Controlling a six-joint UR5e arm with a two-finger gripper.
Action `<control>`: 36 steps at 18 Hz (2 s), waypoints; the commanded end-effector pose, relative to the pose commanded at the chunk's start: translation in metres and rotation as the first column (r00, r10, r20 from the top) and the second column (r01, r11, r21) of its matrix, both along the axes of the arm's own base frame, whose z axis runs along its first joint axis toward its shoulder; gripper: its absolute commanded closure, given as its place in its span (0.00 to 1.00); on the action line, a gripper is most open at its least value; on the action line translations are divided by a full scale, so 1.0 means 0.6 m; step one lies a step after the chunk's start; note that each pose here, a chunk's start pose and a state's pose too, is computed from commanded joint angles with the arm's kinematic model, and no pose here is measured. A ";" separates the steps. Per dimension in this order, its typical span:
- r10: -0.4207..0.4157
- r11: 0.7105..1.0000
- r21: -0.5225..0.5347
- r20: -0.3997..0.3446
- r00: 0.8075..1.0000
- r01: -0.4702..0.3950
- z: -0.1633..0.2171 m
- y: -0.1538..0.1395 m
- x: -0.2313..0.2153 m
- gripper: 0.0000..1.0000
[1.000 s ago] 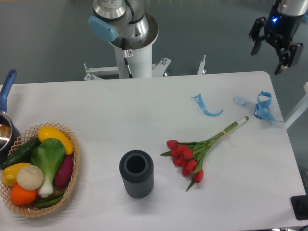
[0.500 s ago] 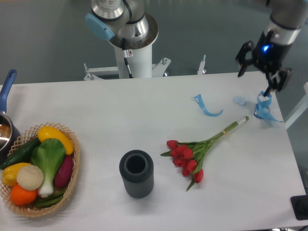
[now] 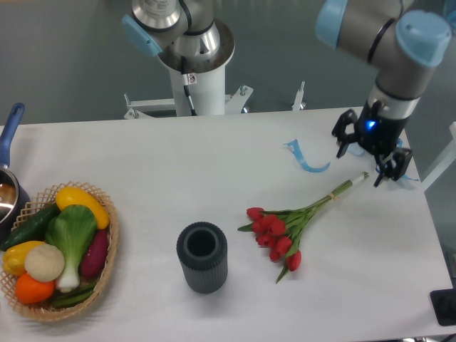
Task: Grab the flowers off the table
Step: 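Move the open gripper down toward the tulip bouquet's wrapped stem, then lower the gripper onto the stem and close it around the bouquet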
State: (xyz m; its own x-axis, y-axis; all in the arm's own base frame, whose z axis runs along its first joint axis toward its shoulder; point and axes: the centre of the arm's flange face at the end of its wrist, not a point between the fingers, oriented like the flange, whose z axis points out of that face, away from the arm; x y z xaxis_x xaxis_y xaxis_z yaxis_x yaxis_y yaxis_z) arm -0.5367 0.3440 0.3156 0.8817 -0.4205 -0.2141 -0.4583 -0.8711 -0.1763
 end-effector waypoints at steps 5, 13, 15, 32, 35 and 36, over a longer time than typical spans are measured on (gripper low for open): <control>0.005 1.000 -0.021 0.054 0.999 -0.004 -0.058 0.008 0.008 0.00; 0.021 0.999 -0.037 0.106 0.994 -0.017 -0.110 0.035 0.020 0.00; 0.019 0.999 -0.046 0.129 0.991 -0.013 -0.132 0.036 0.029 0.00; -0.011 0.986 -0.165 0.157 0.988 0.037 -0.203 0.049 0.056 0.26; -0.013 0.986 -0.163 0.153 0.988 0.038 -0.201 0.052 0.056 0.46; -0.007 0.986 -0.161 0.151 0.988 0.032 -0.199 0.053 0.055 0.52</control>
